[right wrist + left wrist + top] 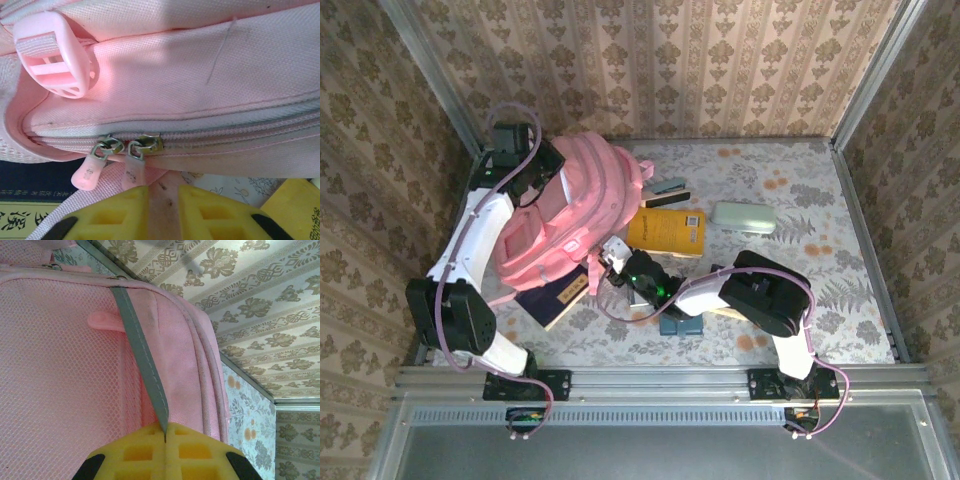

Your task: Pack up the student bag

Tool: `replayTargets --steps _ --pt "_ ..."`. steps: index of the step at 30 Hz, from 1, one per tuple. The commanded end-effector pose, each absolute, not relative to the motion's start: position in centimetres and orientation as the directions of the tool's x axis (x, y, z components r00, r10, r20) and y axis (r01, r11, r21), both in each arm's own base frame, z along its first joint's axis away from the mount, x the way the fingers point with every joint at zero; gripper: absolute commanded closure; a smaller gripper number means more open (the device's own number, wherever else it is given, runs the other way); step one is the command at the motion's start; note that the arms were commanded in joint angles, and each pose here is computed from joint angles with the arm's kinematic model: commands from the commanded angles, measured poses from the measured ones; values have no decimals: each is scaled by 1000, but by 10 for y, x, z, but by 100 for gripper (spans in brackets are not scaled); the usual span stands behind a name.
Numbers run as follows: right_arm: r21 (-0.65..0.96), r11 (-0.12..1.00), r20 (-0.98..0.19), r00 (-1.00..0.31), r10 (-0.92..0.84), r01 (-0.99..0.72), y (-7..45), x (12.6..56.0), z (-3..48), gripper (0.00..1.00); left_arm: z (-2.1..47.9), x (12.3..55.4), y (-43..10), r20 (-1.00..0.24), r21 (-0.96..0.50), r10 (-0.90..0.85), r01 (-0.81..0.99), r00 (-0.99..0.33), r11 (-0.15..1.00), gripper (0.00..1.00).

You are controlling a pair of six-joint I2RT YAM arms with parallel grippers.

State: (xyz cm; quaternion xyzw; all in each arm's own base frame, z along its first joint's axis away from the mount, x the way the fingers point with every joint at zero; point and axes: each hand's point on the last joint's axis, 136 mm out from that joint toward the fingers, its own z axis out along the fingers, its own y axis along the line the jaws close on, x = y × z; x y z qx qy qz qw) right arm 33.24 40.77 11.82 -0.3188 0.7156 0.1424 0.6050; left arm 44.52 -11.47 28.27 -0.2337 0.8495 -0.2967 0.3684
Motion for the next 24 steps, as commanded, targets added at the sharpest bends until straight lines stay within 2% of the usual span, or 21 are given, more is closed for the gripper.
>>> replayTargets --steps 1,19,22,24 --pt "-134 753 -978 -38 -206 -644 415 327 144 70 337 446 -110 -555 -728 -649 -73 -520 682 100" --pt "-127 741 -969 -75 -234 -660 444 343 129 71 334 445 -111 -541 -741 -660 -76 -522 667 100" --pt "-114 729 -970 -84 -230 -675 449 342 126 70 331 446 -111 -534 -743 -663 -82 -526 664 100" --pt "-101 731 -971 -94 -222 -675 450 342 125 66 331 446 -112 -531 -746 -663 -80 -527 661 100"
